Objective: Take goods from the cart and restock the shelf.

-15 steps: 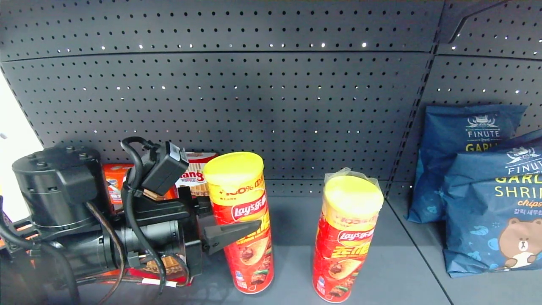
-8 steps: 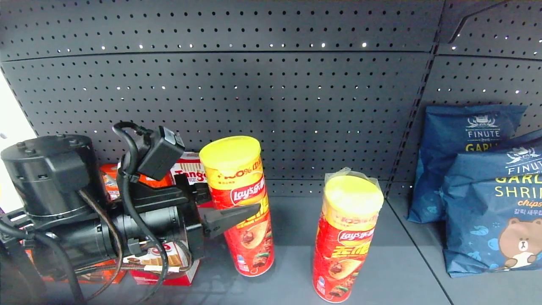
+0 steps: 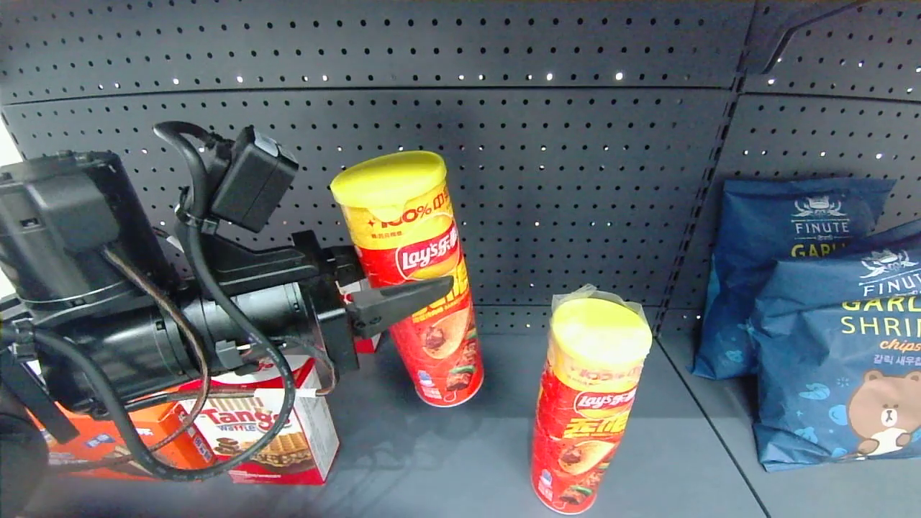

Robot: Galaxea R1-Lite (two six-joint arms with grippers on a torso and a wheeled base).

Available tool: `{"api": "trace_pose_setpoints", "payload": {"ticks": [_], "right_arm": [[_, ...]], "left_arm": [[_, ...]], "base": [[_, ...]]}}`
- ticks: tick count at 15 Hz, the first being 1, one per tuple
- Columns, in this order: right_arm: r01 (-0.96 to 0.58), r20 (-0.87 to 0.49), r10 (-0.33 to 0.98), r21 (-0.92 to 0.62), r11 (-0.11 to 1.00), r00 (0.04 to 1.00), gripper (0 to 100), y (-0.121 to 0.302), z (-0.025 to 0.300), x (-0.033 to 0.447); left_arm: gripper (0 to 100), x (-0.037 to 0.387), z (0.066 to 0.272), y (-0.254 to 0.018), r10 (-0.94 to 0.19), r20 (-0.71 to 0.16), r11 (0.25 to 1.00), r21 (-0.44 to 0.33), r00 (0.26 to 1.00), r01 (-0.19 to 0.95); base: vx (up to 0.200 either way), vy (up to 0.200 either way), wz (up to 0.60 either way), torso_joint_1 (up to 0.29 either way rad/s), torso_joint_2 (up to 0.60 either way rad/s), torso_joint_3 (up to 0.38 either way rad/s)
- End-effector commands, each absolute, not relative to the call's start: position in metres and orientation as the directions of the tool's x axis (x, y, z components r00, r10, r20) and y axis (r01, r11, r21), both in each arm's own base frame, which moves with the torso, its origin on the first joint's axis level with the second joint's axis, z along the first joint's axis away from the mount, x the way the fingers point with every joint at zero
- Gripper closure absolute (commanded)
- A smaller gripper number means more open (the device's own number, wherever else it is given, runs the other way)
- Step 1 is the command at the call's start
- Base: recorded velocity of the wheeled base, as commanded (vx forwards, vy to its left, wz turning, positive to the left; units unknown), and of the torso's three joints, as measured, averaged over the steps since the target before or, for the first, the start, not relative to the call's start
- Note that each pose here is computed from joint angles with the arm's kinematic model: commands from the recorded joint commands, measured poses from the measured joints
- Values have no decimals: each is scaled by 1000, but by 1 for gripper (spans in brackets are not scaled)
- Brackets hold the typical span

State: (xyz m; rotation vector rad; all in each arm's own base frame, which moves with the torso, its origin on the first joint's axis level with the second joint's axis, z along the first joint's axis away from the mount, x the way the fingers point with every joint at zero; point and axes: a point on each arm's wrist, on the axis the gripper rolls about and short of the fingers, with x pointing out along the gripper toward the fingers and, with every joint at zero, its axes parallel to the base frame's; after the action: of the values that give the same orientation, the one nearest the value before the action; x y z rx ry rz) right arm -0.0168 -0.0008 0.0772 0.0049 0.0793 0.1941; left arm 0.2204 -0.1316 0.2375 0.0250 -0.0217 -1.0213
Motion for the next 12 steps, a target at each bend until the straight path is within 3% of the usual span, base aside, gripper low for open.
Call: {"api": "trace_pose_setpoints", "payload": {"ticks": [1,5,9,12], "right_arm": [[-191,-84,192,13,981,978,0,-1,77,-16],[-193,-84,193,13,981,978,0,-1,77,-16],[-191,-84,192,13,981,978,0,-1,77,-16],[-193,-83,193,13,981,978,0,-1,77,-16]], "left_arm": [[100,226,243,-134,-848,20,530,41,530,847],[100,229,233,-132,-812,-74,579,26,579,815],[100,246,227,-144,-823,-110,557,36,557,830],[100,251,236,-147,-821,-157,552,25,548,834]], "base": [[0,0,0,0,0,0],[0,0,0,0,0,0],[0,0,0,0,0,0],[0,0,0,0,0,0]]}}
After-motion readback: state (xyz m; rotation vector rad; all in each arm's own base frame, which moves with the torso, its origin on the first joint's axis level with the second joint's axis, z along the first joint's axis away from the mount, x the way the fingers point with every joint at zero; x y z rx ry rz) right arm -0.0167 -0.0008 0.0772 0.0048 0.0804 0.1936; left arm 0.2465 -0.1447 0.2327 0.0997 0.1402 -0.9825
